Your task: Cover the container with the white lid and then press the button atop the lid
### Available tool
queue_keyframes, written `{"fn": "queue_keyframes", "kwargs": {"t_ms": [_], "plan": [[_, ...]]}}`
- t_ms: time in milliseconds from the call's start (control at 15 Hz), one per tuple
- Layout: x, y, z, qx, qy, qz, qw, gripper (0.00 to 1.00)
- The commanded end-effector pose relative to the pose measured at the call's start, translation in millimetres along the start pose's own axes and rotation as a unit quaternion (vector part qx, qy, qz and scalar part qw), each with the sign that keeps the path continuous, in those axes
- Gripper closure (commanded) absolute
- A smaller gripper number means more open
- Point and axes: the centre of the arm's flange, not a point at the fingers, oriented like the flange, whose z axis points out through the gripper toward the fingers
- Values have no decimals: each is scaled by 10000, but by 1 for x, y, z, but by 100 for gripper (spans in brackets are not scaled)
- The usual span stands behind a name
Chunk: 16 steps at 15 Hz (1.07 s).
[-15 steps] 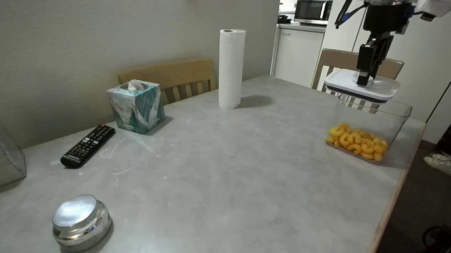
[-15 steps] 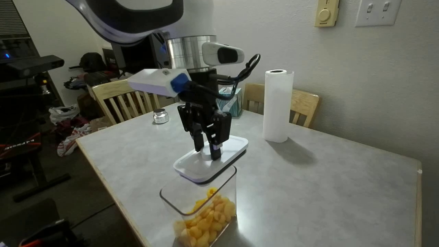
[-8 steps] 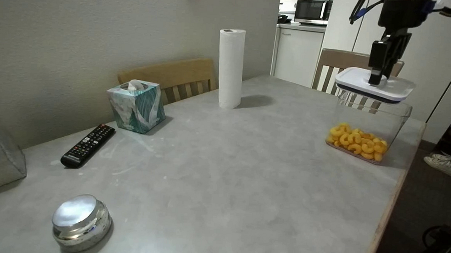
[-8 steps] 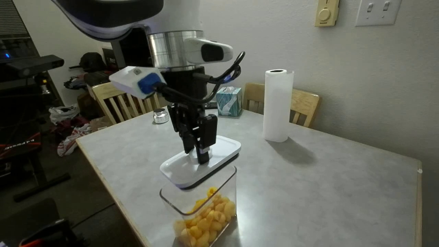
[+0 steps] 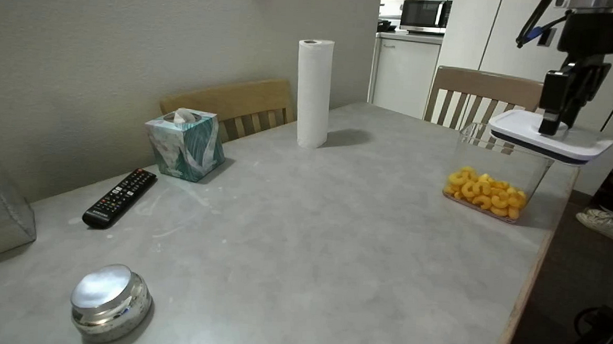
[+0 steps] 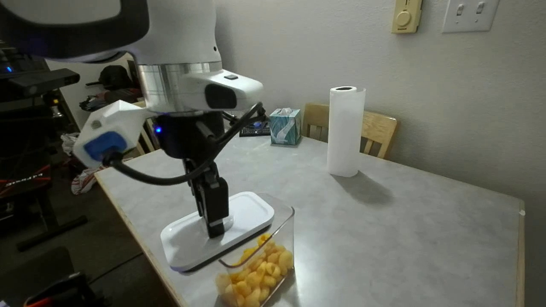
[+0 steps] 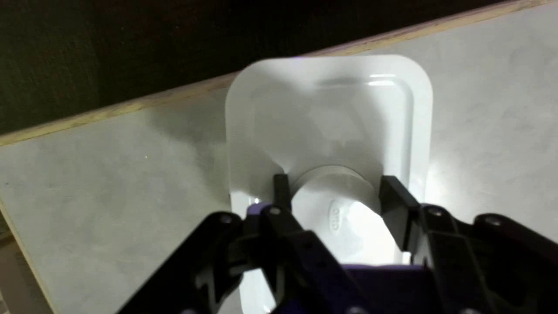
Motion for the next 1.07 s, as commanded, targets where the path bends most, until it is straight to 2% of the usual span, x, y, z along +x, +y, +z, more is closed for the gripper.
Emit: {"fn": "queue_keyframes", "kwargs": {"t_ms": [0,467,1000], "plan": [[-10,12,8,306,158,-80,9994,72],[5,13,13,714,132,-781,9943,72],[27,22,0,489,145,-1528,9869,72]]}}
